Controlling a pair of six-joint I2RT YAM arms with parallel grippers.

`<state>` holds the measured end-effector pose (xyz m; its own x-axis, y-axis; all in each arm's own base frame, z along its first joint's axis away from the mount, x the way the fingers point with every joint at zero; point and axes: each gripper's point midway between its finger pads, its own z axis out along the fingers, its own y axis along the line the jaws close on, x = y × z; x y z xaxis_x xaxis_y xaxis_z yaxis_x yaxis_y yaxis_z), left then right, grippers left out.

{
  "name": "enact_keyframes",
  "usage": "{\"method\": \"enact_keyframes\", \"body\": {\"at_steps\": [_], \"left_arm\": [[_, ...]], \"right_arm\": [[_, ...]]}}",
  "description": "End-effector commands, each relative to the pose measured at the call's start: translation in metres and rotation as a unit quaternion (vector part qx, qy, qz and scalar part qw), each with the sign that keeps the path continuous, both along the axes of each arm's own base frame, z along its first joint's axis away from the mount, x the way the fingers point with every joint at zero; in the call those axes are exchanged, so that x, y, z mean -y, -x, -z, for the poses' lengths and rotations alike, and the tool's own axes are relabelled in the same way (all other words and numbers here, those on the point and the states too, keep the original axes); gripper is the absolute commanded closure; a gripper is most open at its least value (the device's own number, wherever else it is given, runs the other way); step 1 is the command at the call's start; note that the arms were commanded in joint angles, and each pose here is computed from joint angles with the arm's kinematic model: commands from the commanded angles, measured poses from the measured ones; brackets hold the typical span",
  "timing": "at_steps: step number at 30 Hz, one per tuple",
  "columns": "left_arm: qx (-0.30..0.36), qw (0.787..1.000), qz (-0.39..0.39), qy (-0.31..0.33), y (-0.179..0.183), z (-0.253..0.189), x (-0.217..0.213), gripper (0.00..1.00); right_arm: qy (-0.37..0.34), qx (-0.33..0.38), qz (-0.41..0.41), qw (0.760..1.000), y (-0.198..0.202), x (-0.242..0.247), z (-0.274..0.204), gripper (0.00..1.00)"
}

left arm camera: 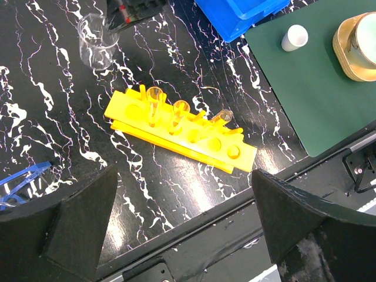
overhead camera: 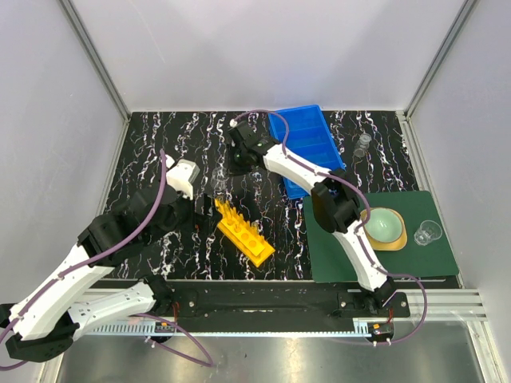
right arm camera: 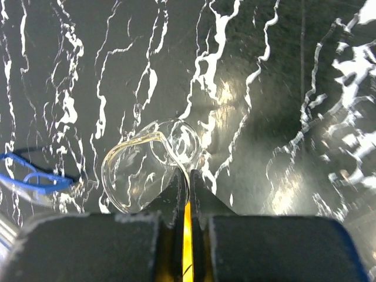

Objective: Organize the chemistry lab equipment

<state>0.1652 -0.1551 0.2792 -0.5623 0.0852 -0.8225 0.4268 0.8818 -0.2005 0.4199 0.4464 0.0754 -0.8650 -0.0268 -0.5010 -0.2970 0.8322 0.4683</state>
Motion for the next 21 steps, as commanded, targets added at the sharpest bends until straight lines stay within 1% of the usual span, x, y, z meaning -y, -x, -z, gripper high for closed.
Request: {"method": "enact_keyframes", "body": {"at_steps": [1, 2, 3, 4, 5, 6, 7, 8, 10, 12, 13, 15, 16, 17, 21], "left_arm": [[0.017, 1.000, -0.015, 0.014, -0.010, -0.009, 0.004, 0.01], [0.016, 1.000, -0.016, 0.014, -0.010, -0.008, 0.004, 0.01], [0.014, 1.000, -0.015, 0.013, -0.010, -0.007, 0.005, 0.01], [0.012, 1.000, -0.017, 0.010, -0.011, -0.006, 0.005, 0.01], [0.013, 1.000, -0.018, 0.010, -0.011, -0.008, 0.005, 0.01], [0.012, 1.000, -0.019, 0.009, -0.012, -0.008, 0.005, 0.01], [0.013, 1.000, -0.020, 0.008, -0.013, -0.009, 0.005, 0.01], [0.016, 1.000, -0.022, 0.010, -0.014, -0.011, 0.005, 0.01], [0.017, 1.000, -0.023, 0.006, -0.015, -0.012, 0.005, 0.01], [0.021, 0.999, -0.024, 0.006, -0.016, -0.015, 0.004, 0.01], [0.023, 0.999, -0.024, 0.009, -0.016, -0.018, 0.004, 0.01], [0.024, 0.999, -0.020, 0.013, -0.014, -0.021, 0.005, 0.01], [0.025, 0.999, -0.020, 0.015, -0.014, -0.023, 0.004, 0.01], [0.025, 0.999, -0.020, 0.015, -0.013, -0.023, 0.004, 0.01], [0.028, 0.999, -0.020, 0.019, -0.012, -0.027, 0.002, 0.01]], "right_arm": [[-0.026, 0.109, 0.008, 0.994, -0.003, 0.029, -0.125, 1.00], [-0.036, 0.124, 0.010, 0.992, 0.003, 0.037, -0.151, 1.00], [-0.037, 0.131, 0.018, 0.990, 0.002, 0.047, -0.161, 1.00], [-0.031, 0.130, 0.021, 0.991, 0.006, 0.056, -0.160, 1.00], [-0.039, 0.149, 0.028, 0.988, 0.011, 0.067, -0.185, 1.00], [-0.033, 0.158, 0.037, 0.986, 0.012, 0.076, -0.192, 1.00], [-0.020, 0.159, 0.036, 0.986, 0.015, 0.087, -0.189, 1.00], [-0.013, 0.172, 0.049, 0.984, 0.020, 0.103, -0.205, 1.00], [0.007, 0.187, 0.072, 0.980, 0.025, 0.131, -0.217, 1.00], [0.031, 0.180, 0.092, 0.979, 0.032, 0.154, -0.210, 1.00], [0.031, 0.189, 0.106, 0.976, 0.035, 0.169, -0.222, 1.00], [0.056, 0.188, 0.125, 0.973, 0.040, 0.190, -0.215, 1.00], [0.053, 0.196, 0.134, 0.970, 0.044, 0.199, -0.224, 1.00], [0.061, 0.194, 0.145, 0.968, 0.043, 0.210, -0.222, 1.00], [0.084, 0.182, 0.164, 0.966, 0.047, 0.235, -0.213, 1.00]]}}
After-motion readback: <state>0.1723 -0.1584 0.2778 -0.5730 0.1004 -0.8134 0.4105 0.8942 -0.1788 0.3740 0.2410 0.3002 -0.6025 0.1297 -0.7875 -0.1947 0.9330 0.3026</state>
